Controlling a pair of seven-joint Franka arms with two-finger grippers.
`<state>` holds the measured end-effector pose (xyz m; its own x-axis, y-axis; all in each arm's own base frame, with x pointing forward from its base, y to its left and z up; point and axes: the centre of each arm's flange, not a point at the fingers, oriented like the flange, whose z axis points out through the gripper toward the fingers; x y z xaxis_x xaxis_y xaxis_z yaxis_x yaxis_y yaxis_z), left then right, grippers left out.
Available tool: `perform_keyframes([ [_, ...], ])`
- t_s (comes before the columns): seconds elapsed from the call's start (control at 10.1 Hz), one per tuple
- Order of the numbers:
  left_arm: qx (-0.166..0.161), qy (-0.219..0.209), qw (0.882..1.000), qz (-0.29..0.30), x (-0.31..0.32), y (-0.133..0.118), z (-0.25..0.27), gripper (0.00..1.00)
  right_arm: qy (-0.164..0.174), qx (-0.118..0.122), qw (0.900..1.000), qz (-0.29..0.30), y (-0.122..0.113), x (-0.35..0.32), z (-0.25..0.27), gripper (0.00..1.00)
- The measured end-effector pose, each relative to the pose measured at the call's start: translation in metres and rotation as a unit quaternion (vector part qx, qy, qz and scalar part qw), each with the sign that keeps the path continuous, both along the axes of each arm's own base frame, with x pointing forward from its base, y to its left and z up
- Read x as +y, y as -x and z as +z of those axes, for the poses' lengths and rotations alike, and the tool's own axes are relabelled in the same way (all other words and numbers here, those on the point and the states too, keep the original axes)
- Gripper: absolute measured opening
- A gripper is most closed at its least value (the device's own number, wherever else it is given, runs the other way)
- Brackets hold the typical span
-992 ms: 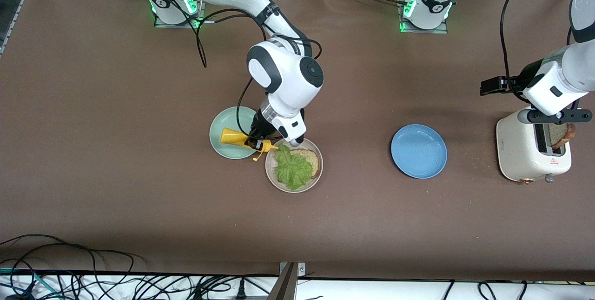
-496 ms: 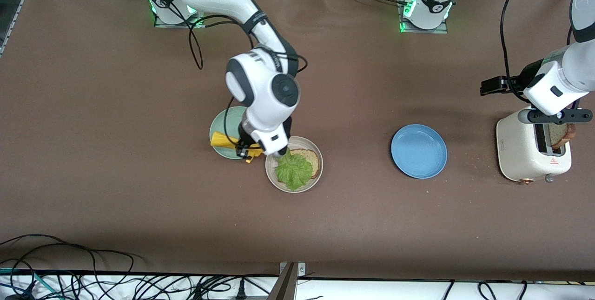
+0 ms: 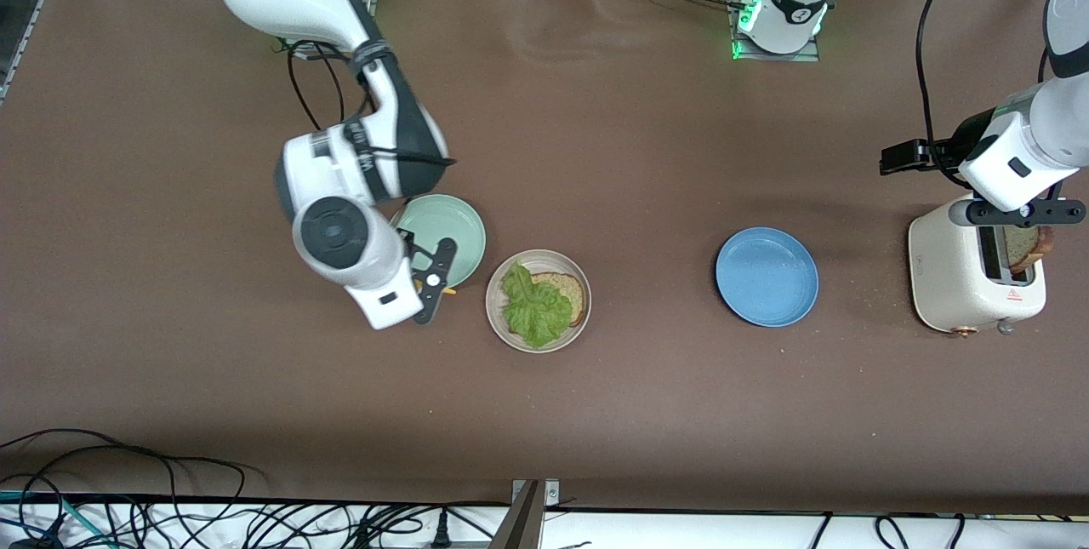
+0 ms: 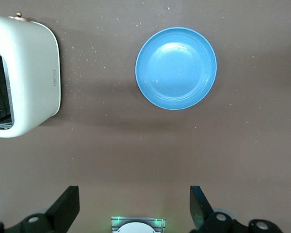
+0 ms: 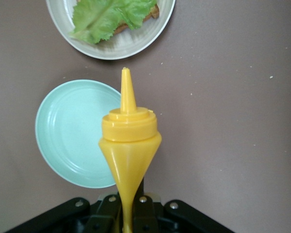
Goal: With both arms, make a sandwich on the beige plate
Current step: 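Carry the mustard bottle back beside the mint-green plate with the right gripper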
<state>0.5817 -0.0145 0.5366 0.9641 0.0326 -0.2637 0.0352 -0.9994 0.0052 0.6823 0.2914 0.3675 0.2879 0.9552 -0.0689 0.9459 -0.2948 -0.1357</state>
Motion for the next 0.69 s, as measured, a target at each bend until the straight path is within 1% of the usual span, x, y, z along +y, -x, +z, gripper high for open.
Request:
perform_keyframes([
  [0.1,0.000,0.000,1.000,0.000,0.000,0.000,0.000,1.00,-0.027,0.023,0.999,-0.005,-0.003,-0.022,0.009,0.04],
  [0.2,0.000,0.000,1.000,0.000,0.000,0.000,0.000,1.00,-0.056,0.050,0.997,-0.010,-0.004,-0.044,0.016,0.04],
  [0.3,0.001,0.000,1.000,0.000,0.000,0.000,-0.001,1.00,-0.095,0.082,0.992,-0.010,-0.006,-0.070,0.020,0.04],
  [0.4,0.001,0.000,1.000,0.000,0.000,0.000,-0.001,1.00,-0.148,0.109,0.983,-0.011,-0.010,-0.104,0.021,0.04],
  [0.5,0.001,0.000,1.000,0.000,0.000,-0.001,-0.002,1.00,-0.207,0.127,0.970,-0.021,-0.016,-0.145,0.020,0.04],
  [0.6,0.002,0.000,1.000,0.000,0.000,-0.001,-0.002,1.00,-0.260,0.136,0.956,-0.027,-0.020,-0.189,0.017,0.04],
  [0.69,0.002,0.000,1.000,0.000,0.000,-0.001,-0.002,1.00,-0.303,0.136,0.943,-0.019,-0.021,-0.223,0.012,0.04],
])
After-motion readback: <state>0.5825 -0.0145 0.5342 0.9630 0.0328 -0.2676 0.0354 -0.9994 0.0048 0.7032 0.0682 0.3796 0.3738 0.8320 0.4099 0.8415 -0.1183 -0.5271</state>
